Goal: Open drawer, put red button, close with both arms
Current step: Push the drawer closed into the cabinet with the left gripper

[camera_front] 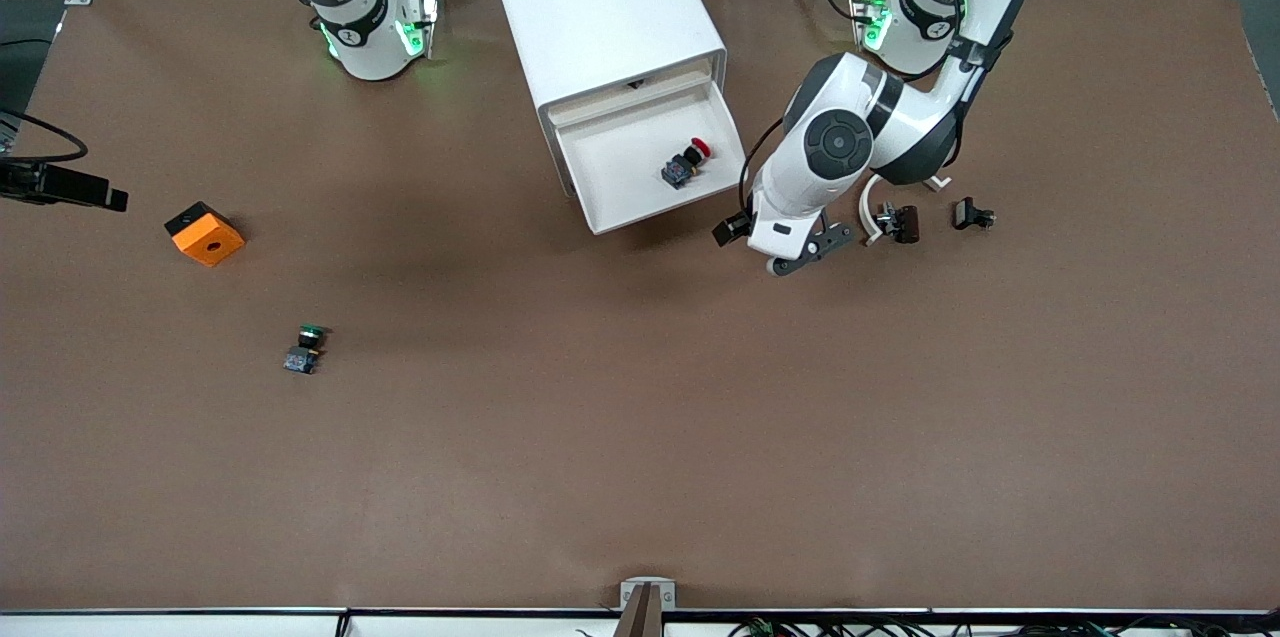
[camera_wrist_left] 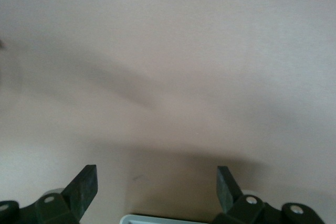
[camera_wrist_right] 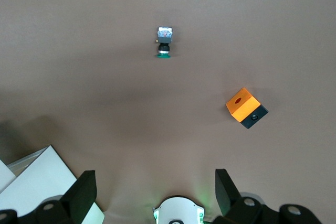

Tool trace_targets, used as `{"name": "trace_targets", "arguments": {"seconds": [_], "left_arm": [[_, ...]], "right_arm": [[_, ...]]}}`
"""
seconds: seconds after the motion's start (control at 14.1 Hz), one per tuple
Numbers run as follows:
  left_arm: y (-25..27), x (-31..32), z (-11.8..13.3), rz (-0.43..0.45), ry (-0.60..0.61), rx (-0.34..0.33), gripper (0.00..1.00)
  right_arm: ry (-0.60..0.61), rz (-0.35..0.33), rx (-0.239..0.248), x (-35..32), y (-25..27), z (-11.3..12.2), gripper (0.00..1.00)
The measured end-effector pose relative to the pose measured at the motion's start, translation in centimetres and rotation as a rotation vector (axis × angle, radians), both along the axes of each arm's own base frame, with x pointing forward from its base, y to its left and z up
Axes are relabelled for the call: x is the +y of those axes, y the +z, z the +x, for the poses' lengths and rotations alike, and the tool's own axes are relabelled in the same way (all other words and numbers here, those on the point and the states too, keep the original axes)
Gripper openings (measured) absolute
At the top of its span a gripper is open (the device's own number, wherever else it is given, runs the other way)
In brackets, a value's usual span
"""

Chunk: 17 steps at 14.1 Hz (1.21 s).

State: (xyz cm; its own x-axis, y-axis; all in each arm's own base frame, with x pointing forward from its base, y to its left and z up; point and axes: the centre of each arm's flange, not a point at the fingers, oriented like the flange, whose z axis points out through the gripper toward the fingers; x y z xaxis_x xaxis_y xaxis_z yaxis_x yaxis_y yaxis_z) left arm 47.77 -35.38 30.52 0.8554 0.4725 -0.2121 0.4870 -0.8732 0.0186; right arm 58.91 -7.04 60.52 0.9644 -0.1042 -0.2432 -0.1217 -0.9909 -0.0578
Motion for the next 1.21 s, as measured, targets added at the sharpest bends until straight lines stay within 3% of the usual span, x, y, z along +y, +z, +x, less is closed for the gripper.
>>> {"name": "trace_targets", "arguments": {"seconds": [0.28,0.5,0.92,1.21], "left_arm": [[1.8,-3.4,-0.9,-0.013,0.011,-0.021,1.00],[1.4,-5.2,-1.9,-0.001,-0.015,-0.024,1.00],[0.6,-6.0,-0.8,0.040,-0.022,-0.055,1.00],[0.7,-7.2,-1.5,0.036,-0.037,-0.058,1.00]], "right_arm": [[0.119,-0.042,0.003,-1.6,0.0,-0.2,1.00],[0.127,-0.039,0.003,-2.3,0.0,-0.3,1.00],[0.157,-0.033,0.002,-0.8,-0.1,-0.1,1.00],[0.153,-0.033,0.001,-1.0,-0.1,-0.1,1.00]]}}
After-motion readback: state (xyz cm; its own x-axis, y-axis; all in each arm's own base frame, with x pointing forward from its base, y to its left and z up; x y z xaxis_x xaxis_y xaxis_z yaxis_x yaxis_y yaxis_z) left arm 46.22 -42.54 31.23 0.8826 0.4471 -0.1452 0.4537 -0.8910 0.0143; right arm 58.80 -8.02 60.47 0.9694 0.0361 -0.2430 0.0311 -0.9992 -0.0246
